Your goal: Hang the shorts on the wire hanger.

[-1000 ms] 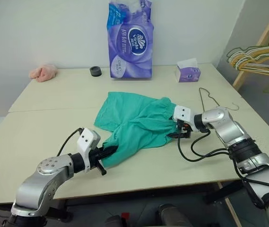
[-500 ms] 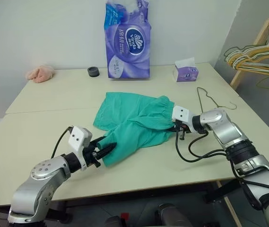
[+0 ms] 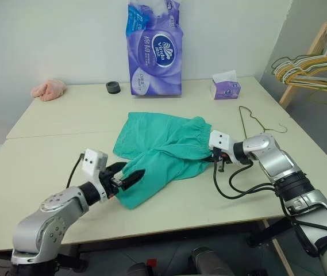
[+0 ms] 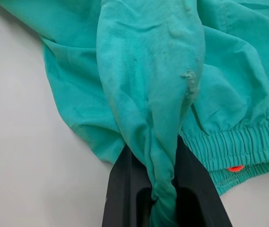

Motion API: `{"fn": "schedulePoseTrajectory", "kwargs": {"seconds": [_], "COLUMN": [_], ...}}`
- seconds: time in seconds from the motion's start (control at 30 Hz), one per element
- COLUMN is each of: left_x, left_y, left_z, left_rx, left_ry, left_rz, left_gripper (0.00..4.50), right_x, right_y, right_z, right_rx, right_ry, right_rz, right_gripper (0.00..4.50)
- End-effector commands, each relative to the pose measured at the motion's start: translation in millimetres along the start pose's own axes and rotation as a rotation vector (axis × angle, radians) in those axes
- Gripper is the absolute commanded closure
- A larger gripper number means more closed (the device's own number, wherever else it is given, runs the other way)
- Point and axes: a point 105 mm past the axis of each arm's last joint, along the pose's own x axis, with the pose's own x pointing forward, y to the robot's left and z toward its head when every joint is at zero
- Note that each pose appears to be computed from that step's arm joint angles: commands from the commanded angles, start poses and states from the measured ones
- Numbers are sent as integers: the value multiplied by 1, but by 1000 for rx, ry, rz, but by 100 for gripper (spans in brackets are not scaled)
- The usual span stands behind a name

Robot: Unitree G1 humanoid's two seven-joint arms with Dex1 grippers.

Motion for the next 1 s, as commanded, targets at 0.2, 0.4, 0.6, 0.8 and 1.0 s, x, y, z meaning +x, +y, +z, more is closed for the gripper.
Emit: {"fn": "schedulePoseTrajectory", "kwargs": {"seconds": [0.2, 0.4, 0.6, 0.8, 1.0], "left_x": [14, 14, 11, 13, 12], "left_y": [2, -20, -11, -8, -17], "left_z": [-8, -9, -19, -23, -22], "left_rx": [21, 32, 13, -20, -21], "left_ry": [90, 96, 132, 135, 125], "left_rz": [-15, -140, -92, -76, -128], "left_gripper": [3, 3, 3, 41, 213], "right_x": [-9, -17, -22, -24, -26], "right_y": [-2, 0, 8, 9, 10], "right_z": [10, 10, 6, 8, 10], "right_rx": [-28, -24, -11, -5, -2], "right_ry": [-35, -38, -36, -39, -48], "right_rz": [-11, 7, 35, 40, 46], "right_gripper": [450, 450, 450, 450, 450]}}
